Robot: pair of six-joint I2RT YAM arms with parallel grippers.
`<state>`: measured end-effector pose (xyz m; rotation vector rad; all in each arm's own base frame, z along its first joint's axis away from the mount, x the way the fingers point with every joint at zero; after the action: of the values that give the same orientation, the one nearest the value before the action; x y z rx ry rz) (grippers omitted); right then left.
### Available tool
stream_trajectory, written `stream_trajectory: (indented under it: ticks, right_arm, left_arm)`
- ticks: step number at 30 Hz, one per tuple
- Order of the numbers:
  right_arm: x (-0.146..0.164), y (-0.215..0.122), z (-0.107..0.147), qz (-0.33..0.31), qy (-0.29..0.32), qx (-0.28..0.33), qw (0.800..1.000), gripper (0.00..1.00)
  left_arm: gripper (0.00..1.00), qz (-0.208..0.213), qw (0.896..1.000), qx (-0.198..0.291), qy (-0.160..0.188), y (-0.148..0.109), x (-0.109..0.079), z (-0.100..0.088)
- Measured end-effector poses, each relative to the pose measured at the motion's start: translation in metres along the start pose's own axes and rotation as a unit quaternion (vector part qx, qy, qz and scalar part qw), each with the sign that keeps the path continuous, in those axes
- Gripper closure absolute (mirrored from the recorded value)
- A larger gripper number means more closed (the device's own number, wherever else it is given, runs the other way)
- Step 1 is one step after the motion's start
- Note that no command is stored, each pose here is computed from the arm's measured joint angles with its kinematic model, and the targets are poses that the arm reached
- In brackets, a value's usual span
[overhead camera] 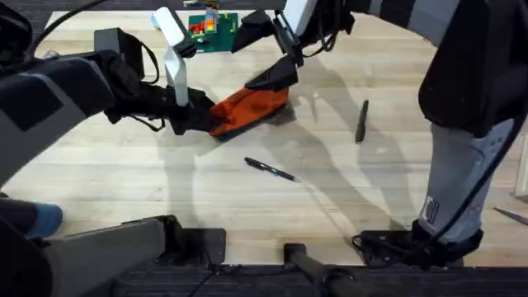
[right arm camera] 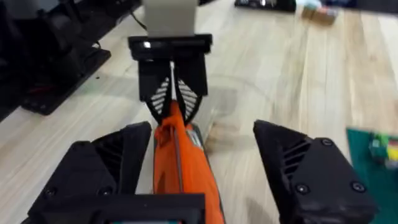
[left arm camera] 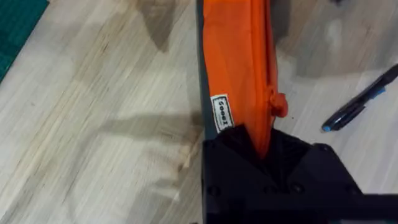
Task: Unzip the bag, pick up the pens from the table one at a time and place them inside, then zip the bag closed.
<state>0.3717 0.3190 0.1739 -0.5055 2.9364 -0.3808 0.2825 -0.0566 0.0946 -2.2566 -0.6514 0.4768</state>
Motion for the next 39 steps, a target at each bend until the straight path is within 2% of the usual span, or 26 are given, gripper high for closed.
stream_trajectory:
  ticks: [5, 6, 7, 10, 11, 13, 14, 20, 26, 31, 39]
  right_arm:
    - [-0.015, -0.006, 0.002, 0.024, 0.049, 0.075, 0.996, 0.005]
    - [-0.017, -0.007, 0.000, 0.030, 0.058, 0.090, 0.994, 0.005]
    - [-0.019, -0.009, -0.001, 0.035, 0.065, 0.101, 0.992, 0.005]
    - [-0.024, -0.013, -0.005, 0.049, 0.079, 0.127, 0.988, 0.005]
    - [-0.025, -0.014, -0.006, 0.051, 0.083, 0.132, 0.986, 0.005]
    - [-0.028, -0.016, -0.005, 0.058, 0.089, 0.142, 0.984, 0.005]
    - [-0.028, -0.016, -0.005, 0.060, 0.093, 0.146, 0.983, 0.005]
    - [-0.027, -0.018, -0.002, 0.064, 0.113, 0.159, 0.979, 0.005]
    - [-0.031, -0.022, -0.008, 0.073, 0.112, 0.160, 0.978, 0.005]
    - [-0.041, -0.029, -0.021, 0.094, 0.107, 0.165, 0.976, 0.005]
    - [-0.049, -0.045, -0.042, 0.126, 0.114, 0.184, 0.968, 0.005]
  left_arm:
    - [0.953, 0.000, 1.000, 0.000, 0.000, 0.000, 0.000, 0.000]
    - [0.905, 0.000, 1.000, 0.000, 0.000, 0.000, 0.000, 0.000]
    - [0.813, 0.000, 1.000, 0.001, 0.001, 0.000, 0.000, 0.000]
    - [0.401, -0.004, 1.000, 0.008, -0.001, 0.000, 0.001, 0.003]
    - [0.309, -0.005, 1.000, 0.010, -0.001, 0.000, 0.001, 0.003]
    - [0.048, -0.006, 1.000, 0.013, -0.004, 0.000, 0.001, 0.004]
    - [0.018, -0.006, 1.000, 0.014, -0.006, 0.000, 0.001, 0.005]
    - [0.006, -0.007, 0.998, 0.050, -0.033, -0.010, 0.000, 0.008]
    - [0.005, -0.026, 0.996, 0.071, -0.037, -0.043, -0.002, -0.014]
    - [0.006, -0.080, 0.992, 0.079, -0.057, -0.082, -0.003, -0.036]
    - [0.006, -0.180, 0.971, 0.069, -0.142, -0.137, -0.015, -0.054]
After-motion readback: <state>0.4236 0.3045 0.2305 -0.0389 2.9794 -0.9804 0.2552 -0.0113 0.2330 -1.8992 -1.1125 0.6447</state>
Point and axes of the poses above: each hand's point on the last joint's axis, 136 mm out from that joint toward the fingers, its own y axis out along the fingers, its own x axis along the line the jaws close on, z = x × y, the point moved 1 cm from there along -y, back along the fingers, and after that the axes turned 7 degrees about -y, right-handed, at the moved point
